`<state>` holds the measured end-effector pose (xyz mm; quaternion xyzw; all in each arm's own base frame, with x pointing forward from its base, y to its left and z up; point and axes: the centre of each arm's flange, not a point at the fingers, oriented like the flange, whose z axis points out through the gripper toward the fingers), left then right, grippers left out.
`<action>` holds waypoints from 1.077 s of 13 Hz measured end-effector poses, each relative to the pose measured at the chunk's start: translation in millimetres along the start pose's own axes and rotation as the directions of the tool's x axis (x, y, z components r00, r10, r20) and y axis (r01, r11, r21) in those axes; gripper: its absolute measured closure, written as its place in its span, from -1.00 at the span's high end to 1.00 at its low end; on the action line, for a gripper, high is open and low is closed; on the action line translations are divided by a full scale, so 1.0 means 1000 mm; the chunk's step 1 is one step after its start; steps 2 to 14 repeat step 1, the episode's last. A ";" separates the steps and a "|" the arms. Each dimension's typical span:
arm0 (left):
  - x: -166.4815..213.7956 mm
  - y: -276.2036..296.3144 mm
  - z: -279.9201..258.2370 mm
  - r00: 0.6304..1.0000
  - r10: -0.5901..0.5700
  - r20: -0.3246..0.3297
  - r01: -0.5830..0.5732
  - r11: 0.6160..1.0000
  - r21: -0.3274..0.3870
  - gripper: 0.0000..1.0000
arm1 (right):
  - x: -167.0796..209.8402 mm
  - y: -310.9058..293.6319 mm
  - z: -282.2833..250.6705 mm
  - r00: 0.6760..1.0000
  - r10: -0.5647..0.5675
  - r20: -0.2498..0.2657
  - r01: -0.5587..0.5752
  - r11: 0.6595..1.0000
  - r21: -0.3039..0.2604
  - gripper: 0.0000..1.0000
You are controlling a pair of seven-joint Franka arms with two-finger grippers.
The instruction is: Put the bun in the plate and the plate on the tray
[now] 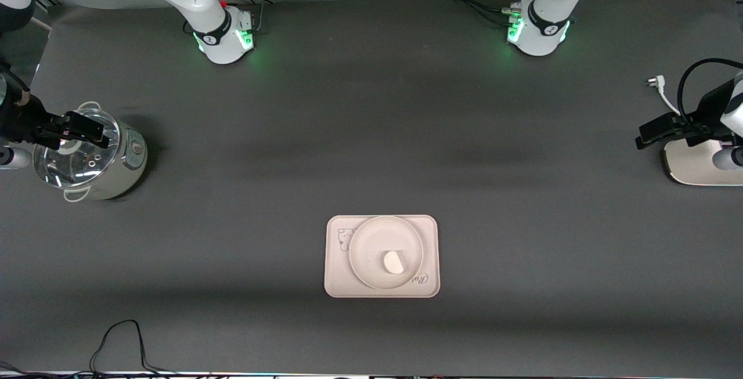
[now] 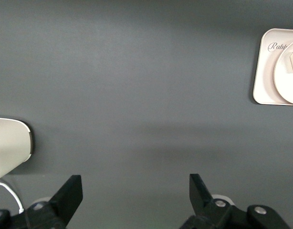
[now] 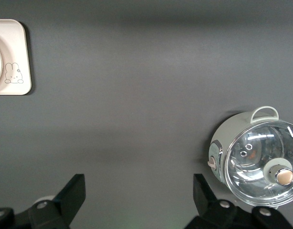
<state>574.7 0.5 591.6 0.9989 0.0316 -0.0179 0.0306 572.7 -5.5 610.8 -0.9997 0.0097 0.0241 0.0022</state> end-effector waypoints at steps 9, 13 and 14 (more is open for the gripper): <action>0.000 0.000 0.000 1.000 0.000 0.000 0.000 1.000 0.000 1.00 | 0.000 0.000 0.000 1.000 0.001 0.000 -0.001 1.000 0.000 1.00; 0.000 0.000 0.000 1.000 0.000 0.000 0.000 1.000 0.000 1.00 | 0.000 0.000 0.000 1.000 0.001 0.000 -0.001 1.000 0.000 1.00; 0.000 0.000 0.000 1.000 0.000 0.000 0.000 1.000 0.000 1.00 | 0.000 0.000 0.000 1.000 0.001 0.000 -0.001 1.000 0.000 1.00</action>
